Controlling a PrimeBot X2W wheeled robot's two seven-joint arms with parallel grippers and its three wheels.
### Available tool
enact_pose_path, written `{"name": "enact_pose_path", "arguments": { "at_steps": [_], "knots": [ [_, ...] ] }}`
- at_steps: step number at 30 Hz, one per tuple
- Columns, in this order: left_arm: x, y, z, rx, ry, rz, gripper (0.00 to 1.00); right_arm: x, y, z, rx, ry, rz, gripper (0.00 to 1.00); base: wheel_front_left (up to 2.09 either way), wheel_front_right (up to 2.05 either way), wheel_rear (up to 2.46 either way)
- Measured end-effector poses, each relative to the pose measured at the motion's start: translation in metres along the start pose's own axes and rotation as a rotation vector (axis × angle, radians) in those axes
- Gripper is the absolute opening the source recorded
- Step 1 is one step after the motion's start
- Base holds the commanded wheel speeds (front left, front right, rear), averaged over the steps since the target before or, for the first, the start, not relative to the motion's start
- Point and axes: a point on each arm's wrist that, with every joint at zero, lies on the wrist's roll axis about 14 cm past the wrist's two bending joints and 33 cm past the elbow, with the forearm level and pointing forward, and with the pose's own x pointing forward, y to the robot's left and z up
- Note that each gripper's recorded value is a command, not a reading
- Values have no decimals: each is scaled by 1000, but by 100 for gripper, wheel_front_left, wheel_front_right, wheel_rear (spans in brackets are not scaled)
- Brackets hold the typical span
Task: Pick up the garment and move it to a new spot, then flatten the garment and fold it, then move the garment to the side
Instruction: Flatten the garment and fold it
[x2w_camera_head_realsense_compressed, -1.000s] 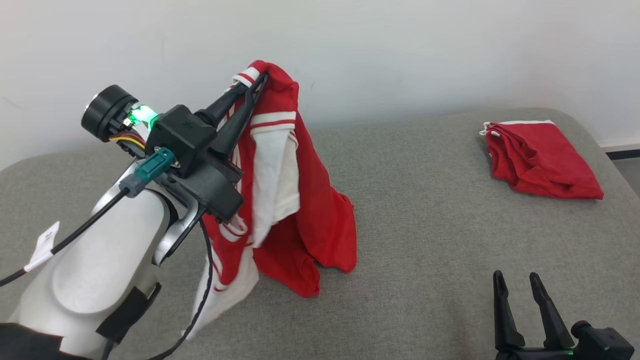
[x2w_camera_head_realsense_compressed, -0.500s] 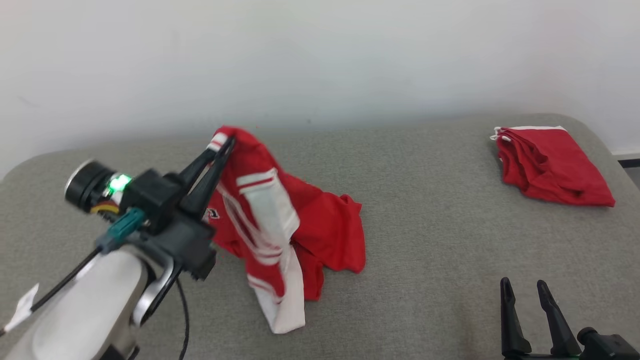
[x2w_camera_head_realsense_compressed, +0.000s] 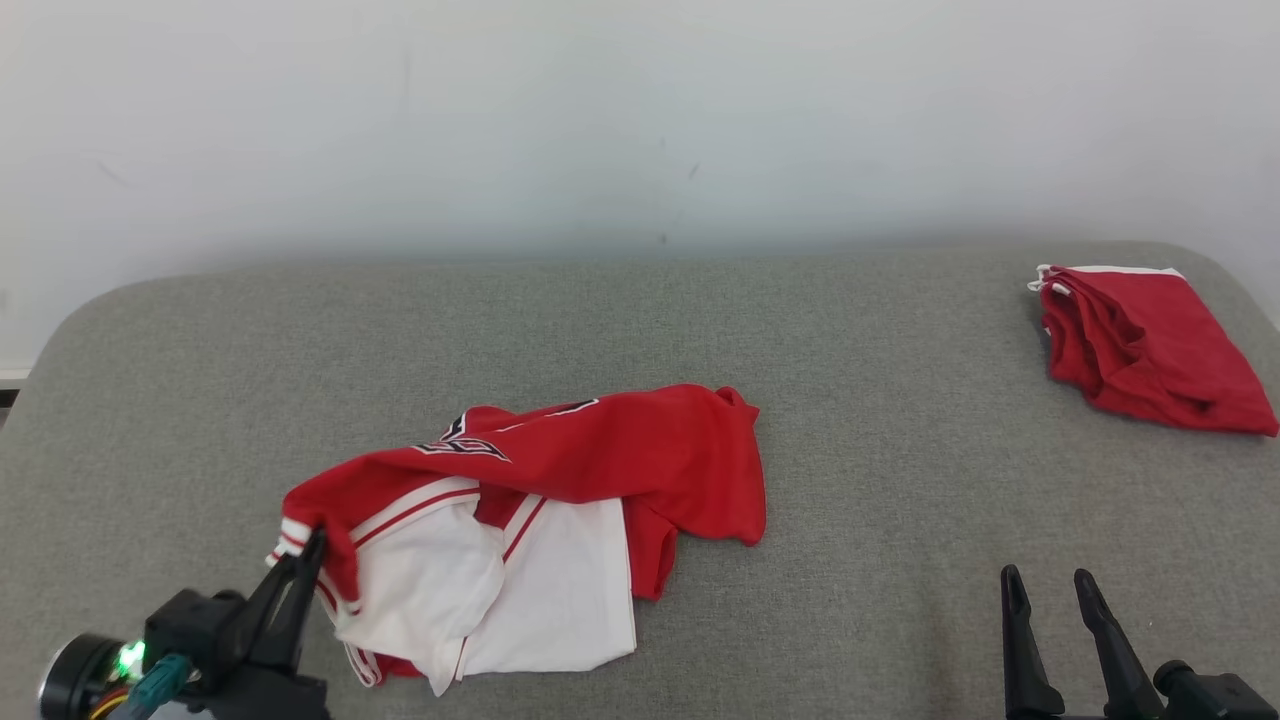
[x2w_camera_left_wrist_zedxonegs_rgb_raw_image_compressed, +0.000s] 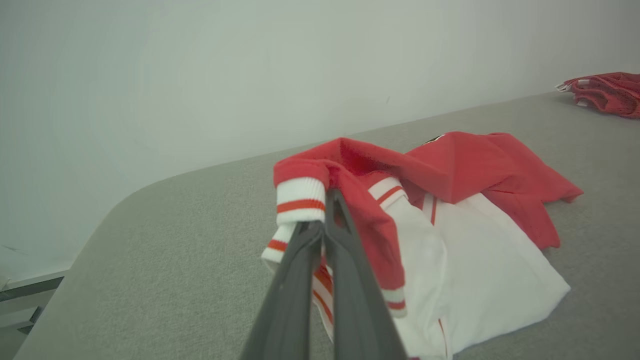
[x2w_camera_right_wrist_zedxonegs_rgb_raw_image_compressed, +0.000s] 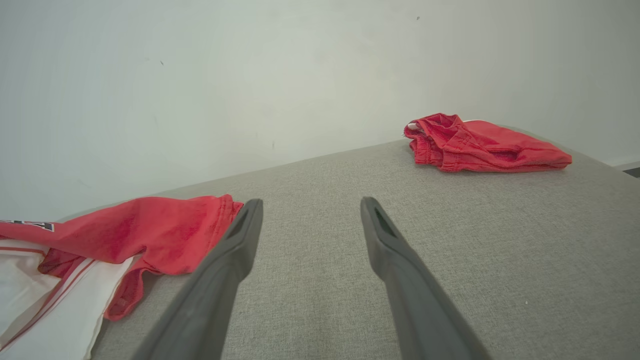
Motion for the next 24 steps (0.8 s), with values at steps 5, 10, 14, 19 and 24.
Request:
{"name": "enact_pose_path", "arguments": {
  "at_steps": [5, 10, 14, 19, 24],
  "knots": [
    [-10, 21, -27, -15, 67, 86, 0, -1, -3, -4, -10, 15, -1, 100, 0, 0, 0],
    [-12, 42, -24, -23, 46, 185, 100, -3, -6, -4, -12, 17, -7, 100, 0, 0, 0],
    [-21, 58, -11, -28, -9, 270, 100, -4, -7, -4, -12, 19, -10, 100, 0, 0, 0],
    [-37, 65, 3, -27, -70, 326, 100, -2, -1, -2, -7, 11, 4, 100, 0, 0, 0],
    [-46, 59, 29, -30, -176, 355, 100, 2, 6, 2, -7, -6, 27, 100, 0, 0, 0]
  ]
}}
